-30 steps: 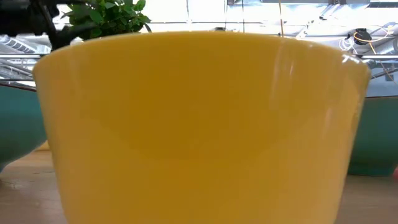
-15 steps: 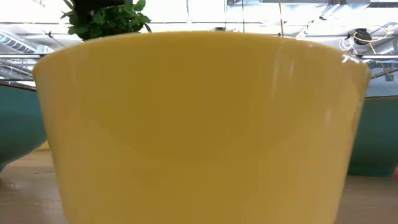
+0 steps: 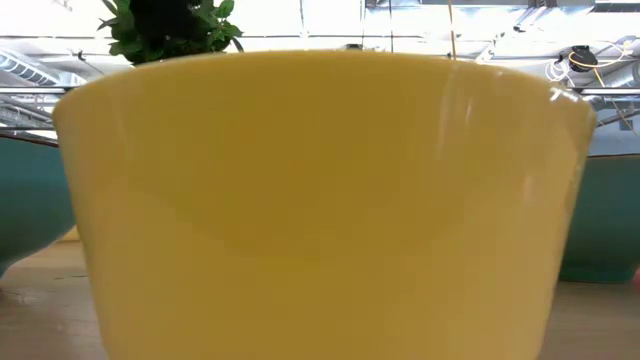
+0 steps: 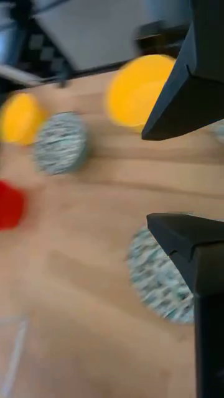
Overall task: Pick & Place Mini bowls
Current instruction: Put the white patterned bowl on the shelf
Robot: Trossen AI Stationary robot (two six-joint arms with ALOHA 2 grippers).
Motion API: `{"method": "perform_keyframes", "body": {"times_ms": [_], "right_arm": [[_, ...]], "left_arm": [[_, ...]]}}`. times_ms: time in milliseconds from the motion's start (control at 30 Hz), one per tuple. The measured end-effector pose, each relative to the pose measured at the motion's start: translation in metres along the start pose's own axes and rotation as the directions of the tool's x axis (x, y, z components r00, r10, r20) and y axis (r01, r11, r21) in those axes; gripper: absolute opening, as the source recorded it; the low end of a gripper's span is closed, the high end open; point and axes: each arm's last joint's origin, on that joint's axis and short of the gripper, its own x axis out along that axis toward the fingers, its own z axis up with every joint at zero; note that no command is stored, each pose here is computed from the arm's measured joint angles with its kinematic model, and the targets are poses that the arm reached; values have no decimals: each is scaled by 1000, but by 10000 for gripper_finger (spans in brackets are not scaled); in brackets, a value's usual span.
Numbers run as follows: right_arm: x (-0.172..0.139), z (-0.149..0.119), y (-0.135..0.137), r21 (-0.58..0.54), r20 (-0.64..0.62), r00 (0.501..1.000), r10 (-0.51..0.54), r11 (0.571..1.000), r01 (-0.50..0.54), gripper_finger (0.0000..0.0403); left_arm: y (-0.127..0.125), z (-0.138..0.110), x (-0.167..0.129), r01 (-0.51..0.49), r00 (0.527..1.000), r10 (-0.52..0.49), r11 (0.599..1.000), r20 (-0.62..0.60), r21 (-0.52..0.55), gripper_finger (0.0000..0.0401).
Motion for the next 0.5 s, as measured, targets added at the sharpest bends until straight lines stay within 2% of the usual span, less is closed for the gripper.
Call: {"method": "perform_keyframes", "body": {"times_ms": [67,167,333,400,500], "right_arm": [[-1,-2,0,-1,-19,1000,-4,1000,4,171],[-3,-4,-1,-1,-40,999,-8,1000,8,171],[-3,-7,-1,-2,-77,997,-15,1000,15,171],[-3,-8,-1,-11,-79,997,-15,1000,14,171],[-3,-8,-2,-24,-82,996,-16,1000,14,171]], "left_arm": [[-1,-5,9,-1,995,2,1000,-99,11,207],[0,-17,25,-56,967,69,997,-247,60,207],[2,-34,52,-73,913,154,973,-378,219,207],[3,-38,61,-53,901,182,947,-394,315,207],[4,-42,72,-16,890,222,889,-399,458,207]]}}
